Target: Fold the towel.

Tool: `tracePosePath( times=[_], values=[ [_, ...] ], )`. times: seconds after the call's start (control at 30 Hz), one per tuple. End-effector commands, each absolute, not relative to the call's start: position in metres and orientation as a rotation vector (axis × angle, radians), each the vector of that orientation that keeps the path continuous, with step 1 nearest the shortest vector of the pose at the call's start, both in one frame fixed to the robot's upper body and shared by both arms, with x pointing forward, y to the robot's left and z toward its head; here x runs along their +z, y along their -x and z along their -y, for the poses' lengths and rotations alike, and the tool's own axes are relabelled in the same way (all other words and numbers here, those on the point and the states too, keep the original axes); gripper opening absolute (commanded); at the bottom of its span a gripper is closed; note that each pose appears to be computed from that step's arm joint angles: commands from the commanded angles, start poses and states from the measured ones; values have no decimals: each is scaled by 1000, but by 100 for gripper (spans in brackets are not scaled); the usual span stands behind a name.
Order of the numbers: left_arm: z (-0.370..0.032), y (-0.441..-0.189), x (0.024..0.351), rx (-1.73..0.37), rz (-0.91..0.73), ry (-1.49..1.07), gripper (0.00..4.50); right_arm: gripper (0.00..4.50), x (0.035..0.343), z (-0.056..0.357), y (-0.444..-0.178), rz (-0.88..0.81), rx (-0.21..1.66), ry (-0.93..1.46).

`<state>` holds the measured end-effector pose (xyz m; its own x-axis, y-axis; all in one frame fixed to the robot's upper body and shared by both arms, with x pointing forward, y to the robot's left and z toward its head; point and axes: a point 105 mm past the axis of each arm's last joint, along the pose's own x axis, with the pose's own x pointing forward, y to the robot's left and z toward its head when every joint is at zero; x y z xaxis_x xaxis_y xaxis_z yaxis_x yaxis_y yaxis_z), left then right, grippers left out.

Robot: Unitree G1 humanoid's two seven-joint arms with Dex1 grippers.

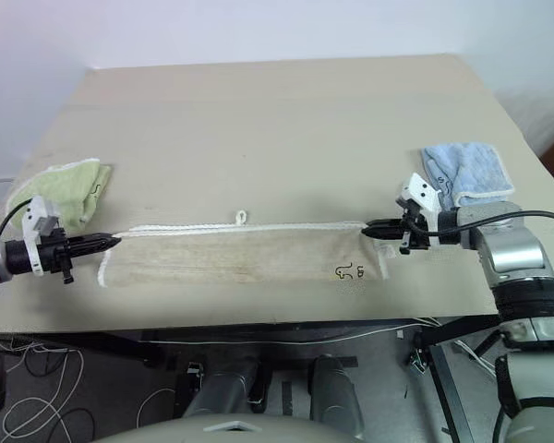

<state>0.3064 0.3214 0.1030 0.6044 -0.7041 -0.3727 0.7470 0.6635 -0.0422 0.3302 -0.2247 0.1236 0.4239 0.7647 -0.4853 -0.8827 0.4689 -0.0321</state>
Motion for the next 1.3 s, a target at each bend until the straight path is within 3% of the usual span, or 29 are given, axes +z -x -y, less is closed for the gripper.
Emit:
tracePosePath(
  times=[0.03,0.27,0.33,0.5,0.7,0.73,0.8,0.83,1.0,1.13,1.3],
  values=[
    [-322,-310,112,-840,-353,-144,0,1,134,222,-335,-393,1057,331],
    [-321,-315,114,-814,-334,-118,0,1,131,218,-337,-396,1063,320],
    [-318,-315,116,-829,-326,-101,70,0,130,217,-337,-396,1073,320],
    [-317,-317,119,-823,-314,-106,229,130,133,210,-338,-387,1082,289],
    [-326,-315,130,-770,-255,-151,437,339,145,220,-337,-378,1044,288],
    [-328,-317,135,-744,-216,-177,450,372,149,223,-337,-371,1023,276],
    [-329,-321,149,-699,-117,-210,450,439,155,234,-341,-381,947,230],
    [-328,-323,161,-678,-40,-210,450,447,157,241,-342,-397,899,178],
    [-305,-312,178,-744,64,-208,450,447,162,255,-326,-536,806,-140],
    [-268,-296,175,-868,43,-221,450,447,179,253,-317,-522,768,-354],
    [-212,-284,178,-993,68,-138,450,447,177,259,-295,-604,706,-547]
  ],
)
